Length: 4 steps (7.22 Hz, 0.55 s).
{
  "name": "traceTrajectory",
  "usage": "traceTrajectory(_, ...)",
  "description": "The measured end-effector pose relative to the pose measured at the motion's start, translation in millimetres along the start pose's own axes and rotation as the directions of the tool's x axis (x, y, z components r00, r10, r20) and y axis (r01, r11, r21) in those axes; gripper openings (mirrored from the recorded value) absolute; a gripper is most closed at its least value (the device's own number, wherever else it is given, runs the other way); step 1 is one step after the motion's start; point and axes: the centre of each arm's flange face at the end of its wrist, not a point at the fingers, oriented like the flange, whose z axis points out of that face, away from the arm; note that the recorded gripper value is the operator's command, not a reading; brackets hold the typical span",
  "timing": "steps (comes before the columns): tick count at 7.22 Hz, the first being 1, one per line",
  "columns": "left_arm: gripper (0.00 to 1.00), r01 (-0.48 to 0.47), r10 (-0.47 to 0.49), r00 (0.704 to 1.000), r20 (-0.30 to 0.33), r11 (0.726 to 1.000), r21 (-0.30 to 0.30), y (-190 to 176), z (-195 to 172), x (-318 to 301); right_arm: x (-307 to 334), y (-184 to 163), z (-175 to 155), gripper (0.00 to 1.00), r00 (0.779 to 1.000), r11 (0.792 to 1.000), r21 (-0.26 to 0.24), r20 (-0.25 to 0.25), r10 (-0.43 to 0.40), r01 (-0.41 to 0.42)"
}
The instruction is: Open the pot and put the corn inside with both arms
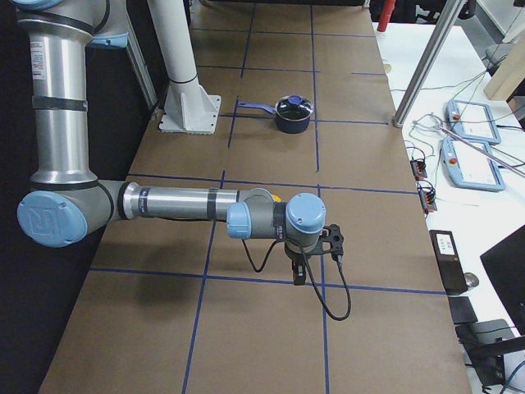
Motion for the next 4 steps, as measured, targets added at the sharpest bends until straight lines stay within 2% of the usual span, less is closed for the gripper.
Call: traceTrajectory(4, 1.0, 0.045, -0.047, 0.995, -0.084, 0.999, -0.019, -49.6, 17.8, 186.5, -16.2, -22.5, -9.2, 1.0, 0.999, 0.999, 0.02, 0.0, -0.034, 0.034)
